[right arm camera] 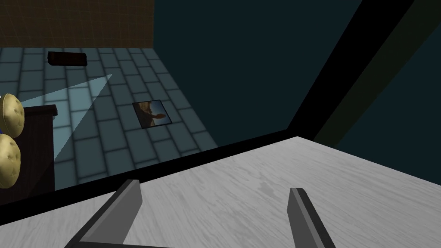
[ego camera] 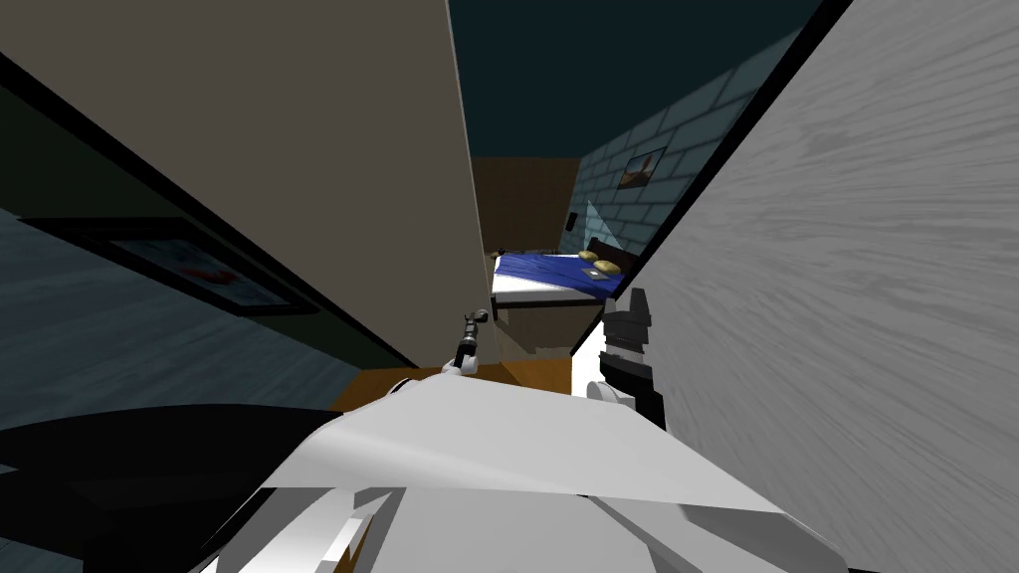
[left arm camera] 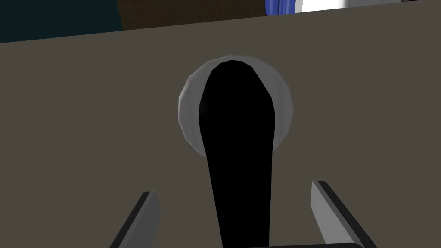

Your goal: Pull the door open

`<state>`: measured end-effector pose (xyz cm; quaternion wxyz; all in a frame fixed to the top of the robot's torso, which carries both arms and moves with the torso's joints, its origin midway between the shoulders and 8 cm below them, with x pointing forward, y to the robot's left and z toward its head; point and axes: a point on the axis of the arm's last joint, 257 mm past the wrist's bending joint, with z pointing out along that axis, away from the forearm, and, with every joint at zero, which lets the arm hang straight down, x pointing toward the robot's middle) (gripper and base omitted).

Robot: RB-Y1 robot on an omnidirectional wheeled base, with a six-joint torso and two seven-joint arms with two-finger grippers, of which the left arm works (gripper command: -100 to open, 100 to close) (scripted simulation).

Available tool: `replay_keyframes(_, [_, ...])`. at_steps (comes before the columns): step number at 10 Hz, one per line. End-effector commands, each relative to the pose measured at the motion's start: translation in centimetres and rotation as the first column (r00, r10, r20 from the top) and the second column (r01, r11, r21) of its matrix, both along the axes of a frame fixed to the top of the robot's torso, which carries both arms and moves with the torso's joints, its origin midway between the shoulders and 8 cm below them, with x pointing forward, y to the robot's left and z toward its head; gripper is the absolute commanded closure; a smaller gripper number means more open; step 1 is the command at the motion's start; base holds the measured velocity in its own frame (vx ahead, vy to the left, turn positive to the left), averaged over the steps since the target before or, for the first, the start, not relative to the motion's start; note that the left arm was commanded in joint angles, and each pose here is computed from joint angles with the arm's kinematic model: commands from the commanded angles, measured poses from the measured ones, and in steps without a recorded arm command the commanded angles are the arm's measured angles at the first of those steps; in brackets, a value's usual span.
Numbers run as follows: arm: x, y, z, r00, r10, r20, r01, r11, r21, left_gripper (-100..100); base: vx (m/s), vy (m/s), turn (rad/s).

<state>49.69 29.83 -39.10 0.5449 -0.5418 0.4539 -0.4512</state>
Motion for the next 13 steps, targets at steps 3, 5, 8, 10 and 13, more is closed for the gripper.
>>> replay_keyframes(3, [0.0,0.0,0.0,1.0,0.0,0.0,0.0,1.0,0.0,100,0.016,-0.003,-0.002])
replay_keyframes(5, [0.0,0.0,0.0,1.0,0.0,0.0,0.0,1.0,0.0,100,-0.025,0.003,-0.008])
replay_keyframes(8, [-0.14,-0.13,-0.31,1.0,-0.005,-0.008,0.005,1.0,-0.001,100,-0.038,0.012,-0.014])
replay_keyframes(10, [-0.2,-0.09,-0.4,0.9999,-0.008,-0.01,0.008,1.0,-0.001,100,-0.207,0.046,-0.06])
replay_keyframes(13, [-0.3,-0.02,-0.56,0.9998,-0.013,-0.015,0.013,0.9999,-0.001,100,-0.108,0.007,-0.011])
